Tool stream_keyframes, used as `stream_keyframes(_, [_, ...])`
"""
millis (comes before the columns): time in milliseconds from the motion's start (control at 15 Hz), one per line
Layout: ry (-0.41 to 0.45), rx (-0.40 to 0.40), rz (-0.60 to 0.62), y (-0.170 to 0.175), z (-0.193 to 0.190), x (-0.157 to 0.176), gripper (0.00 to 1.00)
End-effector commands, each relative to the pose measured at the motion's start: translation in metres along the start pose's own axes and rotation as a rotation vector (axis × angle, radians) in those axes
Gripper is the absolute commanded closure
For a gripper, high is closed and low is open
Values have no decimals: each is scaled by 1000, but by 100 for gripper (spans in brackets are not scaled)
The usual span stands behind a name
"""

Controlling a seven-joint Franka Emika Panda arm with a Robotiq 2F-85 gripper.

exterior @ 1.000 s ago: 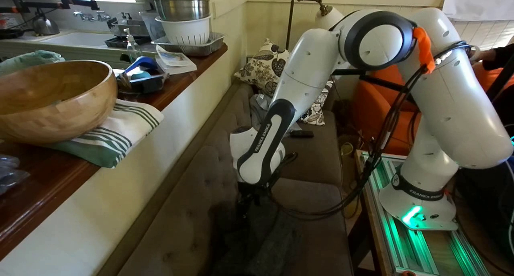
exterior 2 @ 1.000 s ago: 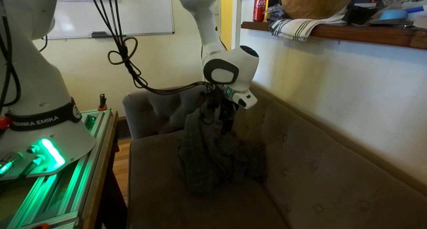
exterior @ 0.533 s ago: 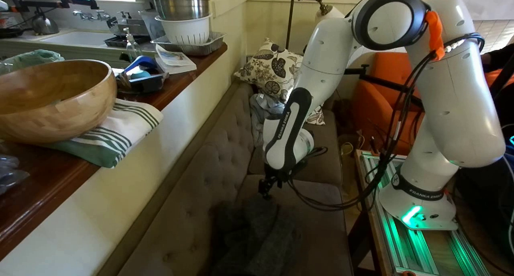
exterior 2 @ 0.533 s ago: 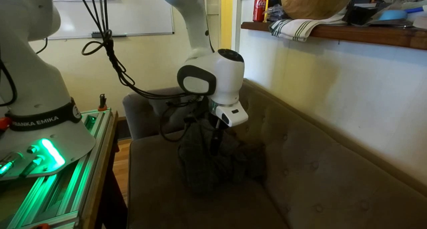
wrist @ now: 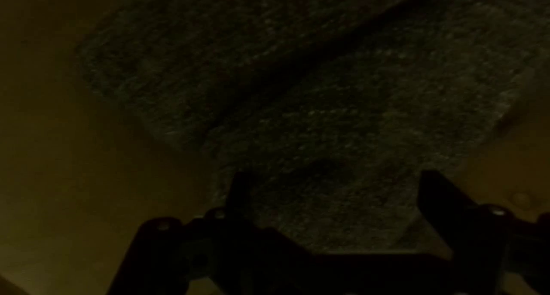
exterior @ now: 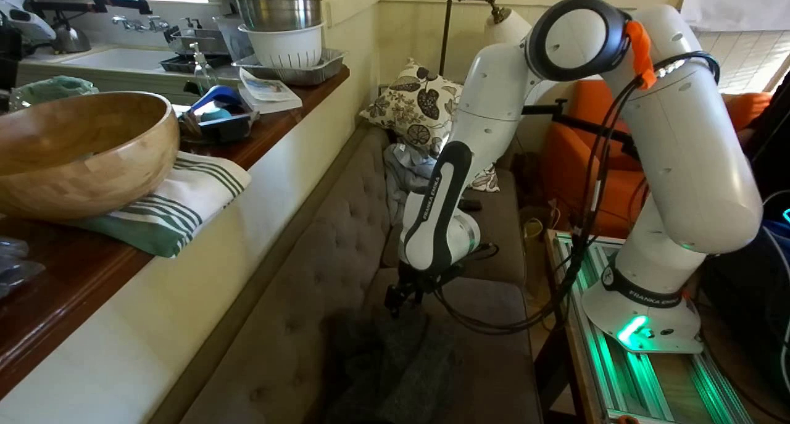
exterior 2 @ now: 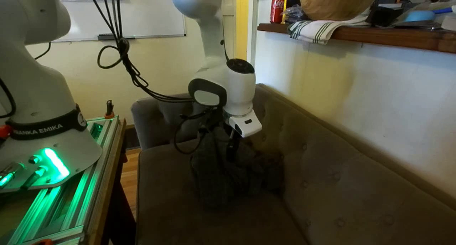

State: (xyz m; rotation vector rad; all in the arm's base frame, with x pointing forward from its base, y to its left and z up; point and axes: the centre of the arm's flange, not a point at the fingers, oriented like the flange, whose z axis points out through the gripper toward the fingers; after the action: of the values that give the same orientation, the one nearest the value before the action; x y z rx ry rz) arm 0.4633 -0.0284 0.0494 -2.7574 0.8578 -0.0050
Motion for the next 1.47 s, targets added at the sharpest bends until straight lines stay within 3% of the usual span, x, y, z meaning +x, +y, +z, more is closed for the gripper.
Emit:
stream_keyframes(0, [-79,81,38,-16,51,3,0])
stream_keyframes(400, [-223,101,65,-17,110,19,0])
stream_keyframes(467, [-242,104,59,-20,116,25,25])
stream_keyframes(533, [-253,115,52,-22,117,29,26])
stream_keyframes(933, [-199,196,19,-18,83,45,69])
stream_keyframes(1200, [-115,359,-21,-14,45,52,98])
stream_keyframes(1400, [-44,491,-84,-21,10,54,98])
